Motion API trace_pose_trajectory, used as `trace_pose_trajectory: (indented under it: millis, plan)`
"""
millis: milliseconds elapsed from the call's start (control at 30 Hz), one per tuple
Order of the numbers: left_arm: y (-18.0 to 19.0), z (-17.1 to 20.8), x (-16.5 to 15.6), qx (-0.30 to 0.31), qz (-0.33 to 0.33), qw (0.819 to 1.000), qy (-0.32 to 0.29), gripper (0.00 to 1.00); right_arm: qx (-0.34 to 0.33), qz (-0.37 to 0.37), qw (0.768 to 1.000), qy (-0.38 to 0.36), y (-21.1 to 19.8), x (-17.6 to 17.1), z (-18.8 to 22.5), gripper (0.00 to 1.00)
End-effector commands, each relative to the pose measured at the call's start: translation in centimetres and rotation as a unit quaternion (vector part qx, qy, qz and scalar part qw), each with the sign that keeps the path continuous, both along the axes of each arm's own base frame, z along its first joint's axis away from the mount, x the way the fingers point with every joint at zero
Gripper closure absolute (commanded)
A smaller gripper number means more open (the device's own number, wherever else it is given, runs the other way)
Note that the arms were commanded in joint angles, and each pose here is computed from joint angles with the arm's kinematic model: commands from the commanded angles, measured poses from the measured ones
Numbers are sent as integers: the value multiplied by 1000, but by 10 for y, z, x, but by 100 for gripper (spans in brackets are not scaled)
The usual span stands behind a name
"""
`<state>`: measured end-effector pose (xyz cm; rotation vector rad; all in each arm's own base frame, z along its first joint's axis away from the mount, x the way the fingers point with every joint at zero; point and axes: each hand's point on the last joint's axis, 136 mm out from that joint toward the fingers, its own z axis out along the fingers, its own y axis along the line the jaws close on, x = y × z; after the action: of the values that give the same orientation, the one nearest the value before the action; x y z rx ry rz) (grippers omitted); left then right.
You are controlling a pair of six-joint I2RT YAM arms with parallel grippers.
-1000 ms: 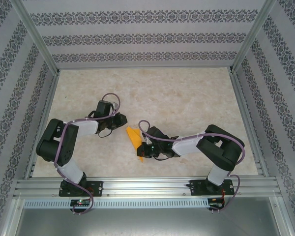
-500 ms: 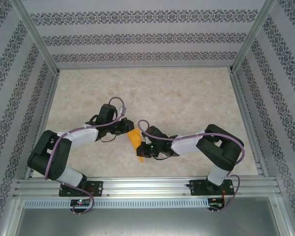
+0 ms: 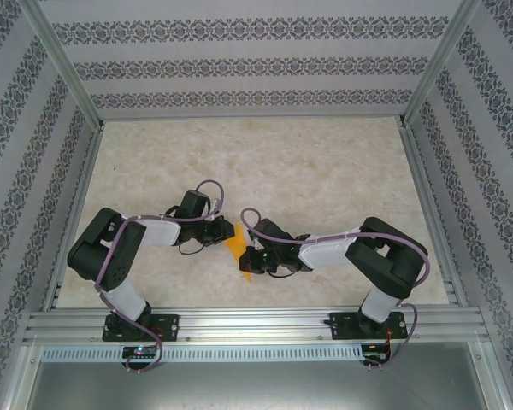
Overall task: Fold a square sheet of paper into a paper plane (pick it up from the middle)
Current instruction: Fold the wing for the fifth time at the center of the table.
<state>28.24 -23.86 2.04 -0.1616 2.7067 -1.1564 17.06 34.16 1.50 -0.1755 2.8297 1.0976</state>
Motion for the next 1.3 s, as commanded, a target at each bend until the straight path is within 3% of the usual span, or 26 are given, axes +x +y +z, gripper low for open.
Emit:
trace_pose_trajectory:
  millis: [0,233,500,633,1267]
  plan:
    - [9,-19,-2,39,9,999,3,84,-9,-19,1000,-20,-1,9,17,97]
    - [9,-26,-7,45,-1,999,10,85,27,-22,999,-39,29,36,40,96]
    - [8,-28,-8,44,-5,999,13,85,3,-35,999,-3,31,49,1,95]
    - [10,-29,-9,51,-6,999,13,85,10,-46,999,26,19,39,-17,95]
    - [18,-40,-11,70,10,997,31,86,-5,5,998,66,-4,-46,-24,90]
